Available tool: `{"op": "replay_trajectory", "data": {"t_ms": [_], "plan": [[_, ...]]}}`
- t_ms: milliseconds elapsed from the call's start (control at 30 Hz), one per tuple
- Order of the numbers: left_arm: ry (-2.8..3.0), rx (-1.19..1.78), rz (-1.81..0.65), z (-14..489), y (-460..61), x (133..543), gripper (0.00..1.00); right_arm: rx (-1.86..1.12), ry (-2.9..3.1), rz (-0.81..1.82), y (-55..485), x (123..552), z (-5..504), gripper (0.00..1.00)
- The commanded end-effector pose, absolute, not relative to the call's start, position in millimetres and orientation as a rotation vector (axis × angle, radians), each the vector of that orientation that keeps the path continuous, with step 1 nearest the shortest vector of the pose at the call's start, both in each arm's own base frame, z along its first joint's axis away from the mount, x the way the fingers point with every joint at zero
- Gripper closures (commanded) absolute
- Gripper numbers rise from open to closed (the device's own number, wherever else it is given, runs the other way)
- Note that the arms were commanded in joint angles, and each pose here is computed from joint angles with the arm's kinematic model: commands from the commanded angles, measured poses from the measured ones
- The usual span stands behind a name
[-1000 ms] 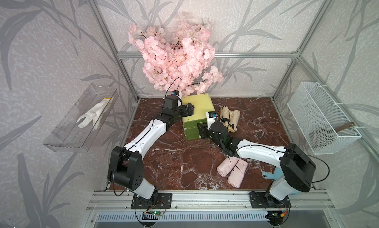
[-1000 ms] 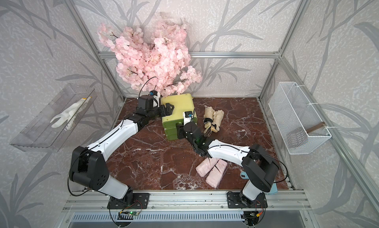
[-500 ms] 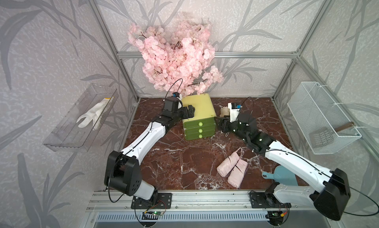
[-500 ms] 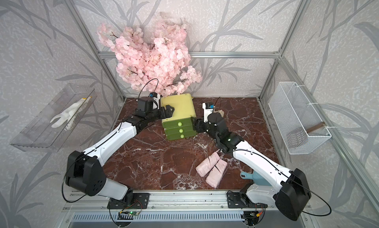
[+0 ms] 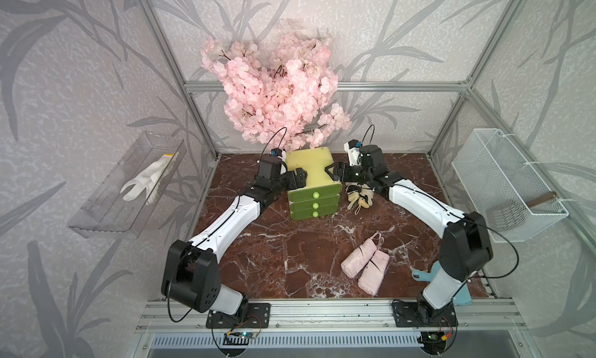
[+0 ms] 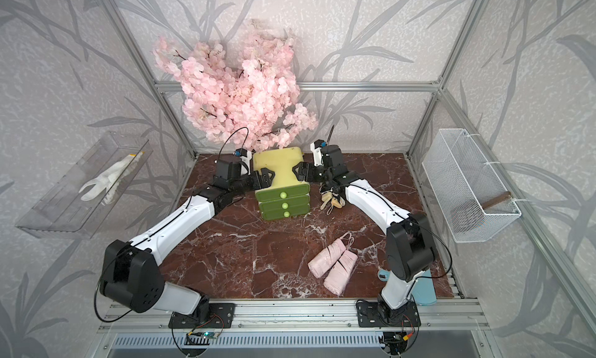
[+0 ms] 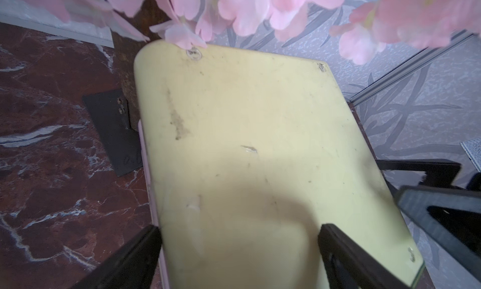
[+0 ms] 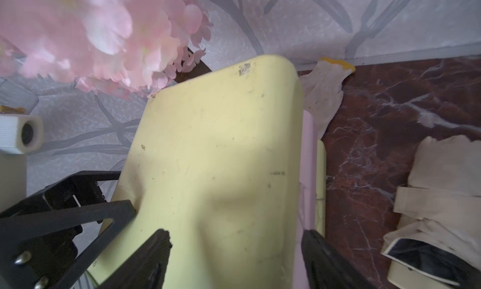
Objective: Place the umbrella in the drawer by color
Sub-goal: Adjust the storage box at the center of the board.
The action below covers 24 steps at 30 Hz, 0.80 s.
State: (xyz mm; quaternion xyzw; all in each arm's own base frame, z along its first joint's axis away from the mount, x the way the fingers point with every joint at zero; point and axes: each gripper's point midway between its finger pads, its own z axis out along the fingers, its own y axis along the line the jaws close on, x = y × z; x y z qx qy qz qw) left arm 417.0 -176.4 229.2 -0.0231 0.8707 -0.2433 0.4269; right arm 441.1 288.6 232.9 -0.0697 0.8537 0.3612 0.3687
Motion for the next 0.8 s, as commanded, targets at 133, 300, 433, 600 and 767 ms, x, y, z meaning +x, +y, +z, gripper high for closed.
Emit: {"op": "replay_trajectory", "data": {"t_ms": [133, 300, 433, 600, 767], "plan": [[2.143, 0.016, -0.72, 244.9, -213.8, 395.6, 0.01, -0.196, 2.234, 1.038, 305.8, 441.6, 218.3, 0.17], [2.124, 0.036, -0.739, 253.2, -226.9, 382.9, 0.02, -0.199, 2.258, 1.064, 308.4, 427.0, 213.9, 0.17], [2.116, 0.043, -0.726, 258.7, -226.8, 374.8, 0.01, -0.202, 2.269, 1.014, 304.0, 411.8, 213.1, 0.17], [2.114, 0.034, -0.732, 261.5, -224.6, 364.5, 0.02, -0.207, 2.266, 1.05, 309.0, 385.6, 218.2, 0.17], [2.126, 0.028, -0.707, 256.6, -220.0, 355.5, 0.01, -0.219, 2.249, 1.065, 315.0, 365.9, 224.1, 0.17]]}}
